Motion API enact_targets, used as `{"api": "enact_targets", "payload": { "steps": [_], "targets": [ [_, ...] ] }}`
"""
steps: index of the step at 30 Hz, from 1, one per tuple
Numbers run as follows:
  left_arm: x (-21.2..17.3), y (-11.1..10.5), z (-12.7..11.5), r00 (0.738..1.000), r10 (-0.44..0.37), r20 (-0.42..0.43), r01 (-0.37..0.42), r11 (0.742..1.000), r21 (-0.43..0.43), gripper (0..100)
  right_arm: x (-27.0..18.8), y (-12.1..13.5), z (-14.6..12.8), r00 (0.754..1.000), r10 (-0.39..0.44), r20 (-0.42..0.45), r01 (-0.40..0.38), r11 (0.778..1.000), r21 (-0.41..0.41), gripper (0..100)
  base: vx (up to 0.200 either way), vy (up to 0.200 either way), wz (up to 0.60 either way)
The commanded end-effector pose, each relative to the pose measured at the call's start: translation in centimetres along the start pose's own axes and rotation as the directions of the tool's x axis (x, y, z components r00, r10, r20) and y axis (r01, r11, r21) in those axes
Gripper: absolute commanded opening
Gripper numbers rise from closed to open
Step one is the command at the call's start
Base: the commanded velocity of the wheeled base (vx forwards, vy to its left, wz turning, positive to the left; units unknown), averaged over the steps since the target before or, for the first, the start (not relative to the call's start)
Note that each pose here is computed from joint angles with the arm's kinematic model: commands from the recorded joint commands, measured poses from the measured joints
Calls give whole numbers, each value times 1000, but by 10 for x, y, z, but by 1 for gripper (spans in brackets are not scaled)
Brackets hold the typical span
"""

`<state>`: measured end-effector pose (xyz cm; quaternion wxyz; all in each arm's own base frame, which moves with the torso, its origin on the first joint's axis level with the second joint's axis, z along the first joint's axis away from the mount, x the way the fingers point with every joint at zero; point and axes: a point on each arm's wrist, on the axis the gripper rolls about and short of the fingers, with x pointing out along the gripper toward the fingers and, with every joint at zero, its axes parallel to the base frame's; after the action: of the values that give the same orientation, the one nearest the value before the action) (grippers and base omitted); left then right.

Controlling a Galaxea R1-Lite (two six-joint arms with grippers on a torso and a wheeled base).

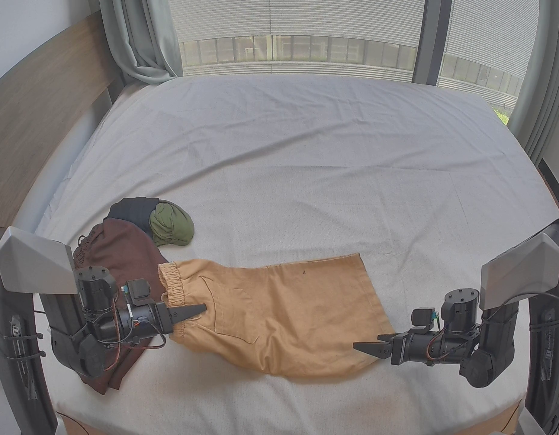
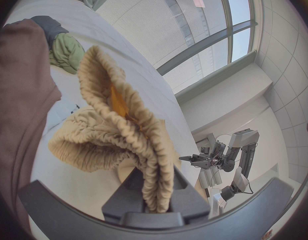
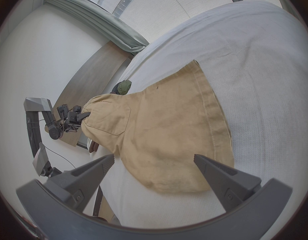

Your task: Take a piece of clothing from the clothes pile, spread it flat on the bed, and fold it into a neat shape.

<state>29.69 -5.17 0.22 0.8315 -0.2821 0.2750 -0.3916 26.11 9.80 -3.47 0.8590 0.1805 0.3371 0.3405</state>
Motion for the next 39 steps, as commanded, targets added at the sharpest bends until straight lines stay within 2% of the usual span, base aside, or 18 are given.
{"api": "enact_targets", "payload": {
  "steps": [1,12,21,32,39],
  "targets": [
    [12,-8,2,999,-39,-10,39,999,21,0,-3,4,5,1000,8,17,-7,1000,-11,100,0,0,0],
    [41,-25,5,997,-73,1,73,997,21,0,-3,4,6,1000,7,20,-7,1000,-12,100,0,0,0],
    [48,-31,3,995,-96,-10,96,995,22,0,-3,4,6,1000,9,24,-8,1000,-14,100,0,0,0],
    [68,-37,-1,993,-120,-21,120,993,16,0,-8,5,19,997,12,76,-10,1000,-24,100,0,0,0],
    [82,-44,-3,990,-142,-19,141,990,-20,0,-8,-1,27,994,0,109,2,1000,-19,100,0,0,0]
  ]
}}
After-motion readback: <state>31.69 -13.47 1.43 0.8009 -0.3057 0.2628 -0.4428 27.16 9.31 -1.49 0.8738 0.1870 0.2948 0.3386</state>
